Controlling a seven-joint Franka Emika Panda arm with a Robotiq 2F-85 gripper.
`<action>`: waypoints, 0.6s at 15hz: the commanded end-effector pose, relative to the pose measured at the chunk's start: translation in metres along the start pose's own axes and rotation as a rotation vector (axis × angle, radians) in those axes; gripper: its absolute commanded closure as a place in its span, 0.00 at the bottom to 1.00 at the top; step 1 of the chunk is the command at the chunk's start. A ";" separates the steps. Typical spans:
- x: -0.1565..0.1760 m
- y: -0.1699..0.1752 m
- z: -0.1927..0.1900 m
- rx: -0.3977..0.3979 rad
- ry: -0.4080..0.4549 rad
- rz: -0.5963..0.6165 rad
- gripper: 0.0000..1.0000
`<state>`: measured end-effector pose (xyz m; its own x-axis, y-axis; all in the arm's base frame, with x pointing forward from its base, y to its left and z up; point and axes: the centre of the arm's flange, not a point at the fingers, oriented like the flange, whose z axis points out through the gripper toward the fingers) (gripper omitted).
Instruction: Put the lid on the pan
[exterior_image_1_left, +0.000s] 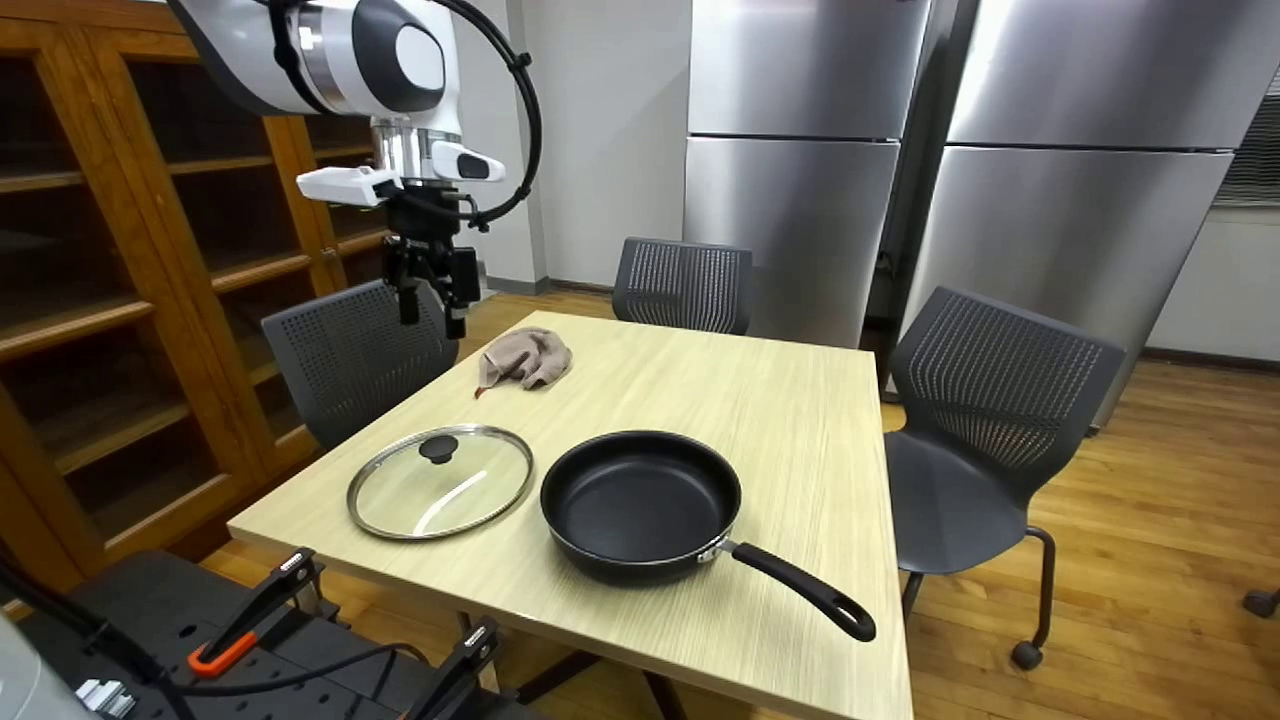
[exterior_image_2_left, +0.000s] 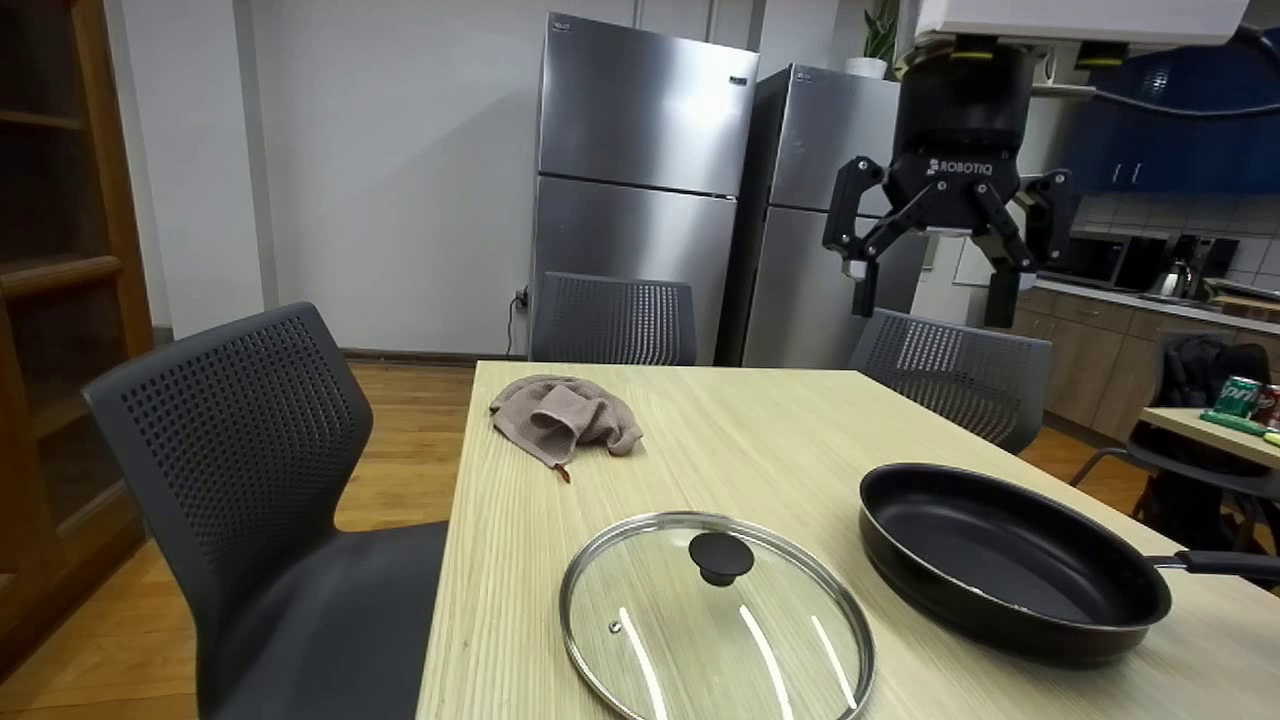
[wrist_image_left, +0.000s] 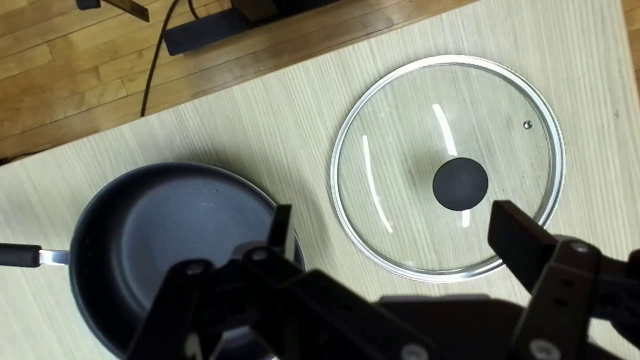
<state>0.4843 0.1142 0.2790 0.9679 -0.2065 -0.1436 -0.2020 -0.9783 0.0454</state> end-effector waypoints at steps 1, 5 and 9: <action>0.001 0.000 -0.001 0.000 0.001 0.001 0.00; 0.003 -0.005 0.002 -0.011 0.006 0.008 0.00; 0.010 -0.026 0.017 -0.034 -0.010 -0.006 0.00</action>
<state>0.4844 0.1202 0.2715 0.9684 -0.1956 -0.1546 -0.1900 -0.9805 0.0504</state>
